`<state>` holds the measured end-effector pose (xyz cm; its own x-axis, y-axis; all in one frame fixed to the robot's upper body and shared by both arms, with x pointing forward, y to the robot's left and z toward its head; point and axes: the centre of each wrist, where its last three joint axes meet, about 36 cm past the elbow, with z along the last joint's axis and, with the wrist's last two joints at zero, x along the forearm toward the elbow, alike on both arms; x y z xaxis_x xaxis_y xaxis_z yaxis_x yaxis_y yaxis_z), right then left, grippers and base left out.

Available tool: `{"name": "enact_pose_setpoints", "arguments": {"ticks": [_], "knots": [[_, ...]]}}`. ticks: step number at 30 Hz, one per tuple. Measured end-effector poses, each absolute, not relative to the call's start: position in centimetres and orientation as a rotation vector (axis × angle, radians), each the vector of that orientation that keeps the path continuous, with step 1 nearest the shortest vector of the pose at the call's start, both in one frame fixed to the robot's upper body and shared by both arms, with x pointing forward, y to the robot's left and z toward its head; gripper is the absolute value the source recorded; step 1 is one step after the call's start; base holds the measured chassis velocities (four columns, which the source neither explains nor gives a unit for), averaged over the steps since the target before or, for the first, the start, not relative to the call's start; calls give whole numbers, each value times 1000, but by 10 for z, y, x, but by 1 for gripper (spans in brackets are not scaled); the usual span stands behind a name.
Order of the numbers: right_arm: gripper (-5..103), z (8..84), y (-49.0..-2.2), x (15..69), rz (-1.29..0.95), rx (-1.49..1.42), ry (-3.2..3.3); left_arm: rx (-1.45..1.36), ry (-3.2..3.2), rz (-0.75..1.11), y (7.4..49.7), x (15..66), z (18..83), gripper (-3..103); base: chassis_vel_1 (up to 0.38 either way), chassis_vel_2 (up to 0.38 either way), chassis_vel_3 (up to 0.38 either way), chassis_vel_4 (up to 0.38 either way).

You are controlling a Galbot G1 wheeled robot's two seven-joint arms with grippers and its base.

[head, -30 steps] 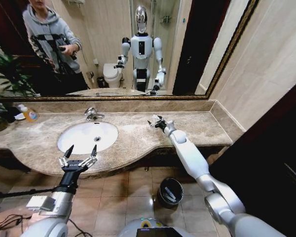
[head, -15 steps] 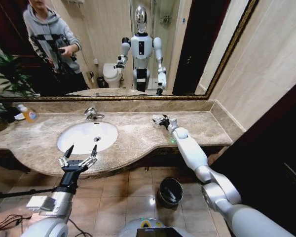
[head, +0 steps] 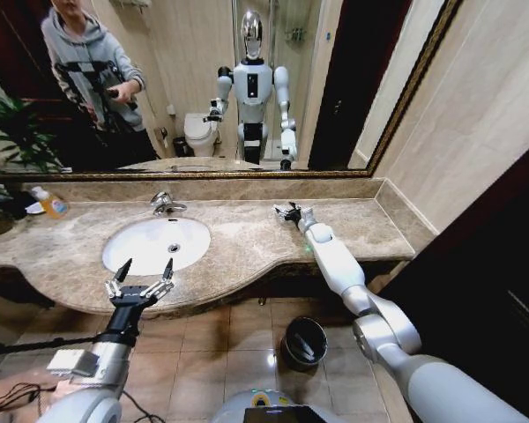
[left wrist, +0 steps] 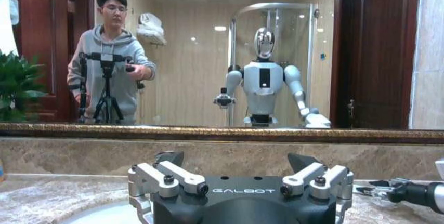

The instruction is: Pick up the trash from the sink and place it in the trash bin.

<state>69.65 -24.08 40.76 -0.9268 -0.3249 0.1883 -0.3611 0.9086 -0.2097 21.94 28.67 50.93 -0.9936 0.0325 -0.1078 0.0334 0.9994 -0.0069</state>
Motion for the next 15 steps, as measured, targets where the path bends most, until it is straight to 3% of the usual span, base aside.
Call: {"name": "enact_pose_setpoints", "arguments": {"ticks": [2, 5, 7, 15], "knots": [[47, 405, -245, 694, 368, 524, -2915, 50, 3033, -13, 287, 219, 509, 100, 0, 0, 0, 0], [42, 402, -248, 693, 369, 524, -2905, 50, 3033, -13, 287, 219, 509, 100, 0, 0, 0, 0], [26, 401, -249, 692, 364, 523, -2900, 50, 3033, -13, 287, 219, 509, 100, 0, 0, 0, 0], [18, 401, -251, 688, 361, 527, -2902, 50, 3033, -13, 287, 219, 509, 100, 0, 0, 0, 0]]}}
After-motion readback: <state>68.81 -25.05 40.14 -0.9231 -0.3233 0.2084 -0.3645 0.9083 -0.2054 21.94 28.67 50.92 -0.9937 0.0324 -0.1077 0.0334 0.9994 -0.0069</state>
